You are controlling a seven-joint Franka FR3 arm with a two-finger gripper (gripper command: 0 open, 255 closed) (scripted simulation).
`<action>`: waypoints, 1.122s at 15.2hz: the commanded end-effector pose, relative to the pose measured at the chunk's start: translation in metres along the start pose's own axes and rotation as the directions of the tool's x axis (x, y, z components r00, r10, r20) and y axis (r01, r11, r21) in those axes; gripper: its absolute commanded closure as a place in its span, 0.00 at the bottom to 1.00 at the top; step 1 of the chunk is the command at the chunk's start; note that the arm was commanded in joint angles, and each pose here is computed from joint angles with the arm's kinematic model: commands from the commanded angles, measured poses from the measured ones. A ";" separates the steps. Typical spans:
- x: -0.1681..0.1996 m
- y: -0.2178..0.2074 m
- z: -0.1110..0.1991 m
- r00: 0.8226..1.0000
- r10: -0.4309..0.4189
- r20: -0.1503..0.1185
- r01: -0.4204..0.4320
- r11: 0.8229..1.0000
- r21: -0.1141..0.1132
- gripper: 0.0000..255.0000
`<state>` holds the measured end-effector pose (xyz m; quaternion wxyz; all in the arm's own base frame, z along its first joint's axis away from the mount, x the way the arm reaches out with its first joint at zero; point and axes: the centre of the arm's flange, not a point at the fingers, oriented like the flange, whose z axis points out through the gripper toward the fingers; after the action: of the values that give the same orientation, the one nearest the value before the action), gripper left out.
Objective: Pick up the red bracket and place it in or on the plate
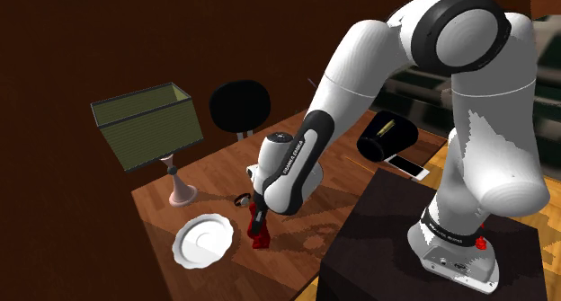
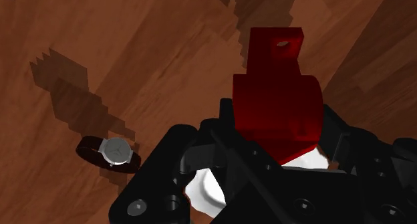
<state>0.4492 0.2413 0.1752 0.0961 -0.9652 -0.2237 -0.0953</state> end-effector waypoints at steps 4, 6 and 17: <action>0.006 -0.004 -0.025 1.000 0.000 0.001 0.000 1.000 0.000 1.00; 0.008 -0.005 -0.035 1.000 0.000 0.001 0.000 1.000 0.000 1.00; 0.055 -0.019 -0.064 1.000 0.000 0.001 0.000 1.000 0.000 1.00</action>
<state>0.4709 0.2587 0.2498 0.0964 -0.9652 -0.2239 -0.0948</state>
